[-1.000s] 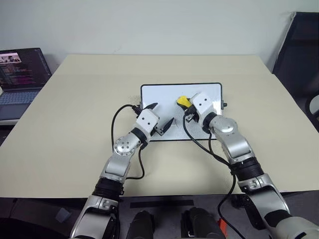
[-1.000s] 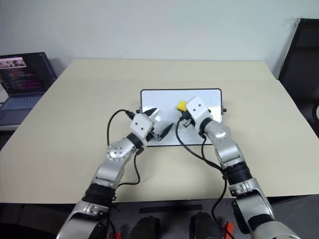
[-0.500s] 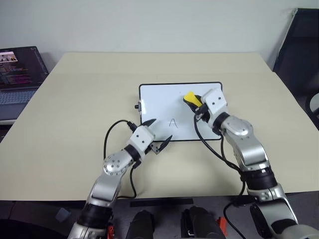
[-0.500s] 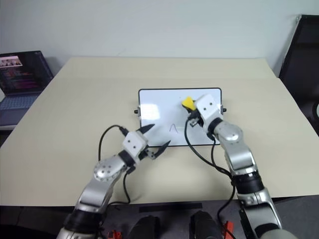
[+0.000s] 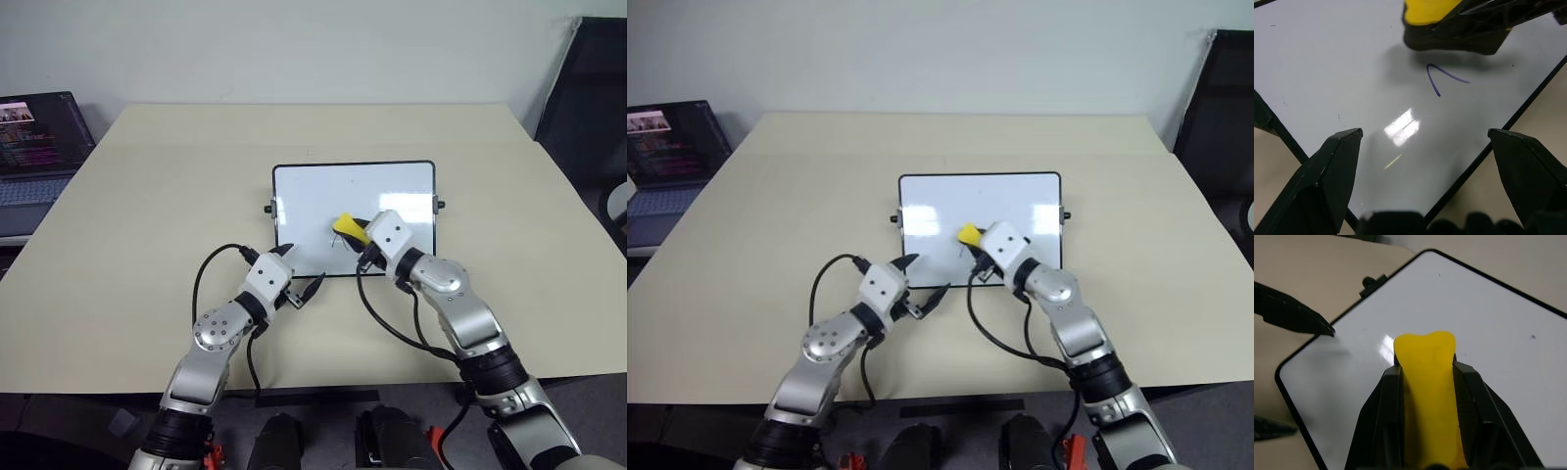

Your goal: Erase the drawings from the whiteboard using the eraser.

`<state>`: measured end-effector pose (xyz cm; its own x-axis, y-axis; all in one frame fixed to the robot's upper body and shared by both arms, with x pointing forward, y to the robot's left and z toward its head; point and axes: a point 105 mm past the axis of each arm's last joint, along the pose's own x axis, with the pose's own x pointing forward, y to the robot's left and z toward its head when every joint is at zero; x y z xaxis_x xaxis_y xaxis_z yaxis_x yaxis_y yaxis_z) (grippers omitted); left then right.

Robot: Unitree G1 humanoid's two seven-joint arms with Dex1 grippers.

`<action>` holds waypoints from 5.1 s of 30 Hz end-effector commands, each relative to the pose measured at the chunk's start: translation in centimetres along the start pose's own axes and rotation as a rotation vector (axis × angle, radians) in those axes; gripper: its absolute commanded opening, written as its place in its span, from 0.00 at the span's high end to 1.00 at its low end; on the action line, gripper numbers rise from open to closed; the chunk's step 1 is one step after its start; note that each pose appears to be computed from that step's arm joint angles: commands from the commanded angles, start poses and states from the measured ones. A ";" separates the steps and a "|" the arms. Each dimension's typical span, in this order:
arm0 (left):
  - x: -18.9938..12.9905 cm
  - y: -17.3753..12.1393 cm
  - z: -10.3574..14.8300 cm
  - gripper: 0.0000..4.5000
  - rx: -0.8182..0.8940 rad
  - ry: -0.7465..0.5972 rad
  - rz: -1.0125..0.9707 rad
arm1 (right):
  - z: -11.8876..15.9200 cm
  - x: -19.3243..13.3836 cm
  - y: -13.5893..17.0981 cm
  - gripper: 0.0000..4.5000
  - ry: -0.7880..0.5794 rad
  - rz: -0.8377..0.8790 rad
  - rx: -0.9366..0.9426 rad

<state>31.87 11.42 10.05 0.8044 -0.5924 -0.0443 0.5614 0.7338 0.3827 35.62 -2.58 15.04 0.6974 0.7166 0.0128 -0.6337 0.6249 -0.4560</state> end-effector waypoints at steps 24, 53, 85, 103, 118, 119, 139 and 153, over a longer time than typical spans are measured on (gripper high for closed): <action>0.5 1.2 1.4 0.00 0.049 -0.063 -0.003 | -6.3 -3.6 -2.5 0.77 0.290 -0.031 -0.090; 0.9 1.5 1.8 0.00 0.070 -0.084 -0.016 | -3.1 0.0 0.6 0.77 0.152 0.084 -0.124; 1.0 0.8 2.0 0.00 0.044 -0.093 -0.023 | -4.1 -7.8 -4.9 0.77 0.181 -0.153 0.058; 2.6 -5.6 5.1 0.00 -0.193 -0.172 -0.699 | -6.7 -19.2 -12.9 0.77 0.461 -0.744 0.377; 2.5 -6.4 3.3 0.00 -0.089 -0.104 -0.873 | -9.7 -20.5 -10.6 0.77 0.587 -0.746 0.625; 2.5 -6.4 3.3 0.00 -0.088 -0.104 -0.873 | -9.8 -20.6 -10.7 0.77 0.588 -0.746 0.627; 2.5 -5.9 3.3 0.00 -0.065 -0.098 -0.851 | -10.4 -20.9 -11.3 0.02 0.611 -0.752 0.597; 3.8 -1.7 2.7 0.00 -0.089 -0.138 -0.368 | -7.7 -21.6 -12.9 0.01 0.402 -0.951 0.650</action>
<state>33.01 6.38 10.70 0.4364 -0.8943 -0.0989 0.8768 0.3981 0.2695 31.63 -28.04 11.40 0.9329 -0.1459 -0.3292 0.1912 0.9754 0.1095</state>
